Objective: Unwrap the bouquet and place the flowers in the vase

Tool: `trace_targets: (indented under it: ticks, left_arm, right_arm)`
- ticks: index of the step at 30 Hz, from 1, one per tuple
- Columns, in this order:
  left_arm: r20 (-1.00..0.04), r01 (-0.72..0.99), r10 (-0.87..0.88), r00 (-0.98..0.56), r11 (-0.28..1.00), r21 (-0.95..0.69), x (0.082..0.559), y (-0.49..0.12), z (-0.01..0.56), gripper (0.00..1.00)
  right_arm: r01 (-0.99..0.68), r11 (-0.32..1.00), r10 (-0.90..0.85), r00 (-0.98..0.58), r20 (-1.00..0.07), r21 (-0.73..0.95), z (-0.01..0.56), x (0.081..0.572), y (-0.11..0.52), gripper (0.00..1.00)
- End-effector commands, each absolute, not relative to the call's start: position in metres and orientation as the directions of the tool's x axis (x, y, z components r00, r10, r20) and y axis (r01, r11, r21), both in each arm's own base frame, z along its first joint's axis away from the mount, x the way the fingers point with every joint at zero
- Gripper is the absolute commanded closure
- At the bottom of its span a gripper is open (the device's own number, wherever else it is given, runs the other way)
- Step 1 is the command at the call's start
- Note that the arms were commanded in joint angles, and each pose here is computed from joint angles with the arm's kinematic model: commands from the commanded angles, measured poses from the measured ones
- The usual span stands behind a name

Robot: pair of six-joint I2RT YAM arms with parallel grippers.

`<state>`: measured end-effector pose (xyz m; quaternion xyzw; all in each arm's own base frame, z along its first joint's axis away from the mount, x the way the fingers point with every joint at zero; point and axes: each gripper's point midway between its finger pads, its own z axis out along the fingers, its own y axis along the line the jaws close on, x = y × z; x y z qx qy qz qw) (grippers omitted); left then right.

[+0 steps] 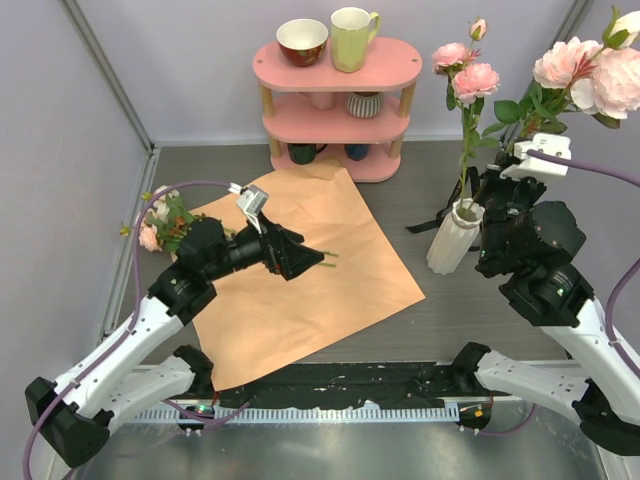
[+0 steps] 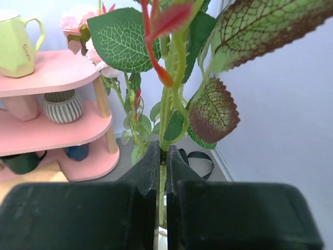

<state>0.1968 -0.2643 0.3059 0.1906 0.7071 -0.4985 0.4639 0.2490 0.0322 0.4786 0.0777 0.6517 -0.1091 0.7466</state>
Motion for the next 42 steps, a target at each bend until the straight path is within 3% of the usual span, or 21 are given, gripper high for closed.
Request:
trace_targets:
  ticks: [1,10,28,42]
  left_arm:
    - [-0.853,0.748,-0.204,-0.480,0.413,-0.520,0.194,-0.265,0.314,0.02]
    - [-0.863,0.747,-0.214,-0.457,0.435,-0.503,0.190,-0.257,0.312,0.02]
    - [-0.839,0.731,-0.209,-0.503,0.414,-0.542,0.198,-0.268,0.304,0.02]
    - [-0.837,0.732,-0.206,-0.506,0.410,-0.544,0.196,-0.269,0.303,0.03]
  right_arm:
    - [0.361,0.932,-0.075,0.138,-0.988,-0.021,0.486,0.258,0.026,0.99]
    - [0.385,0.923,-0.044,0.119,-0.992,0.006,0.447,0.291,0.016,0.99]
    - [0.475,0.875,0.111,-0.005,-0.994,0.096,0.302,0.307,0.006,0.99]
    - [0.502,0.860,0.119,-0.024,-0.993,0.091,0.282,0.302,-0.001,0.95]
